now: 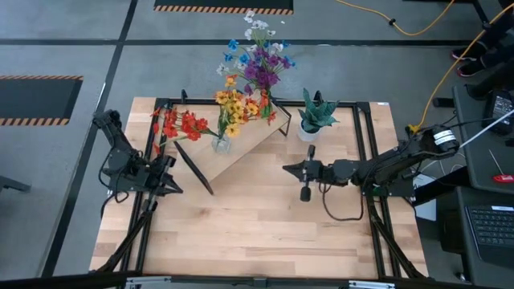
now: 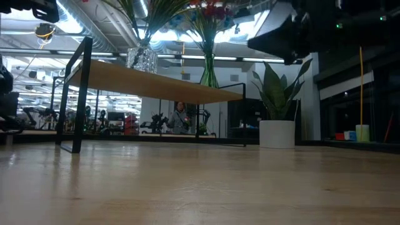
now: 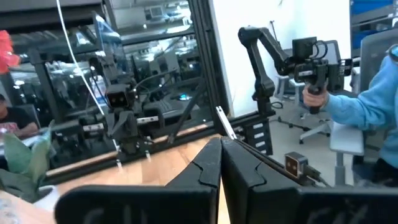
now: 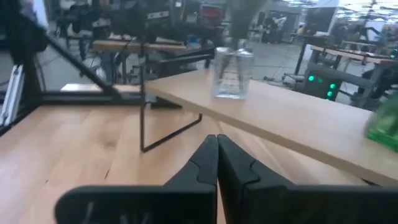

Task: Pick and place flowers into a vace then onto a shelf
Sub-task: Return to Home Position

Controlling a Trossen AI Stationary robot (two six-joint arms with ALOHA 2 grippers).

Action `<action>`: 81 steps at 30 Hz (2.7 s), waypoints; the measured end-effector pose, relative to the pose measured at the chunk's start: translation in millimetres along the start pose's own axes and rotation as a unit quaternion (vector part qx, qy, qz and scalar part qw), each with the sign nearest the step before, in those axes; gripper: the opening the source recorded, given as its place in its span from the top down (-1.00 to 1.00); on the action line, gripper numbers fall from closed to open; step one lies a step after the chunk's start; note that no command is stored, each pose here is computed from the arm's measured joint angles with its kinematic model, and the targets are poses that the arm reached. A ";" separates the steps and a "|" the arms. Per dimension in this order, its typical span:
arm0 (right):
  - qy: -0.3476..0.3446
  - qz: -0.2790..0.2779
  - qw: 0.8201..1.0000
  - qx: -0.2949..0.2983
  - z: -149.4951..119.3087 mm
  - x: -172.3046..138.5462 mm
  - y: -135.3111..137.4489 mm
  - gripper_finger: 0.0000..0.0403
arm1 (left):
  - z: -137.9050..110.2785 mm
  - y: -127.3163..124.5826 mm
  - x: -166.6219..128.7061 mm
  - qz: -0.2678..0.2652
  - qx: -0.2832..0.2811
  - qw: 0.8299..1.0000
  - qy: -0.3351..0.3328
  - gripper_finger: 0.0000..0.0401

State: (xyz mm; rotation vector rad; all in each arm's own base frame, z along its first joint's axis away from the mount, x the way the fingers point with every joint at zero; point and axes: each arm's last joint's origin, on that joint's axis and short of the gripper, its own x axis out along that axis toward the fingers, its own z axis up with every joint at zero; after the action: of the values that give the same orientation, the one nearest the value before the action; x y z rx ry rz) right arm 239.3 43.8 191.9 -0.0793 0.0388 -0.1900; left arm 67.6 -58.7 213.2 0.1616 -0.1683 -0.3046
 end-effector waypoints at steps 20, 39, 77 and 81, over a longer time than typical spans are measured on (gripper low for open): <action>-0.007 0.040 0.999 0.021 -8.0 -5.5 -29.4 0.99 | -25.7 14.5 7.1 0.065 0.032 0.997 0.008 0.99; -0.009 0.028 0.999 0.020 -8.6 -2.2 -42.8 0.99 | -41.8 30.6 8.4 0.071 0.016 0.997 0.013 0.99; -0.116 0.021 0.993 0.003 -14.2 -78.7 -73.4 0.99 | -41.7 65.7 0.8 0.196 -0.020 0.980 -0.003 0.97; -0.094 0.027 0.995 0.002 -20.6 -87.9 -74.3 0.99 | -41.8 65.7 0.8 0.197 -0.021 0.980 -0.003 0.98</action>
State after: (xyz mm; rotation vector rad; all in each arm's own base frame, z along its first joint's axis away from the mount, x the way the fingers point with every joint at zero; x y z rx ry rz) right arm 138.2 -13.7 180.2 -0.0920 -0.1474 -0.1282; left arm 94.9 8.5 184.6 0.0833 -0.1958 0.0855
